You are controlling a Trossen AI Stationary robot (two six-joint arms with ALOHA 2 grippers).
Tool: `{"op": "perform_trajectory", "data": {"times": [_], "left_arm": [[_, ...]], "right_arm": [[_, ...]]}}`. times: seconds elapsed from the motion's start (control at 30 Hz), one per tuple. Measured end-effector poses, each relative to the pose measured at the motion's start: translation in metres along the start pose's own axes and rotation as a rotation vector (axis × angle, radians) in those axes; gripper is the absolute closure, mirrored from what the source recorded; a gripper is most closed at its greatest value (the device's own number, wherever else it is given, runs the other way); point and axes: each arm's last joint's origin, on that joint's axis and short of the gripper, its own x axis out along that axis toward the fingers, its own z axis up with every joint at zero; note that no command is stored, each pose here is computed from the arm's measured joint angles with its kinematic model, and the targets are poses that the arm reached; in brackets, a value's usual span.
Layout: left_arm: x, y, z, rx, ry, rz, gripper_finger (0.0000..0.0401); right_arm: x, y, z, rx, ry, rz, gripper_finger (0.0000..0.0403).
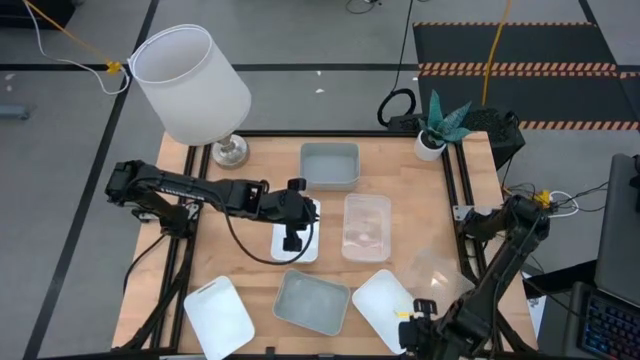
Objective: Stack baskets by color
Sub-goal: Stack the right white bin on top of the top white bin
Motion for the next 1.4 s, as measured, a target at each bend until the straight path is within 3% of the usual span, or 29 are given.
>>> {"op": "perform_trajectory", "data": {"times": [0.47,0.77,1.07,1.4], "left_arm": [[0.000,-0.001,0.000,-0.013,0.000,-0.005,0.0359],[0.000,-0.001,0.000,-0.013,-0.001,-0.005,0.0359],[0.000,-0.001,0.000,-0.013,-0.001,-0.005,0.0359],[0.000,-0.001,0.000,-0.013,-0.002,-0.005,0.0359]], "right_arm": [[0.023,0.003,-0.001,-0.217,0.005,-0.059,0.0272],[0.029,0.002,-0.001,-0.275,-0.014,-0.060,0.0272],[0.049,-0.002,0.000,-0.287,-0.077,0.016,0.0276],[0.052,-0.005,0.000,-0.285,-0.073,0.012,0.0362]]}}
